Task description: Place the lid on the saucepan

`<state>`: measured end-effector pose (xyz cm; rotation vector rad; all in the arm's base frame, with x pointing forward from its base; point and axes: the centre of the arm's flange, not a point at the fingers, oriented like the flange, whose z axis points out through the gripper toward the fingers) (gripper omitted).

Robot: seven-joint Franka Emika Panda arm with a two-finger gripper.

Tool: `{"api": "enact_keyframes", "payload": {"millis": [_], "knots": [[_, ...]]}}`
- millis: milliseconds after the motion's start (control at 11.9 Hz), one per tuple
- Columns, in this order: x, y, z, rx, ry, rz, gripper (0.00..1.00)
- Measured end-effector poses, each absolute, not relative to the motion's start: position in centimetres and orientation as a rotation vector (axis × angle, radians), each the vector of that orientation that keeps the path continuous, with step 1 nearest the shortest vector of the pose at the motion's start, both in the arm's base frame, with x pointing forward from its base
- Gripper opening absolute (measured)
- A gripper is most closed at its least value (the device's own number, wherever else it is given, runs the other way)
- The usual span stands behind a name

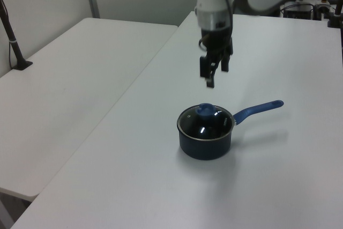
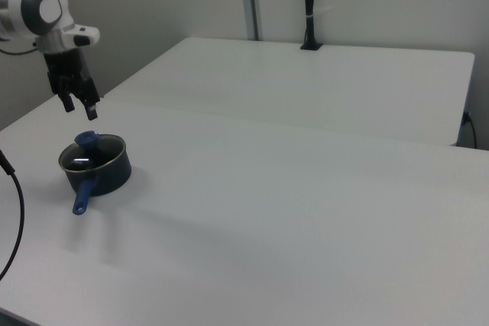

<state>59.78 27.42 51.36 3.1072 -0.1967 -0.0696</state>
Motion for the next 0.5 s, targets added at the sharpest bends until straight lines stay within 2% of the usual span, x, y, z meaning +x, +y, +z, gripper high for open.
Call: {"api": "enact_keyframes", "payload": {"millis": [252, 504], "knots": [[59.5, 22.0, 54.6, 3.108, -0.135, -0.129, 1.0], [61.4, 11.6, 56.3, 3.123, -0.128, -0.128, 1.0]]}}
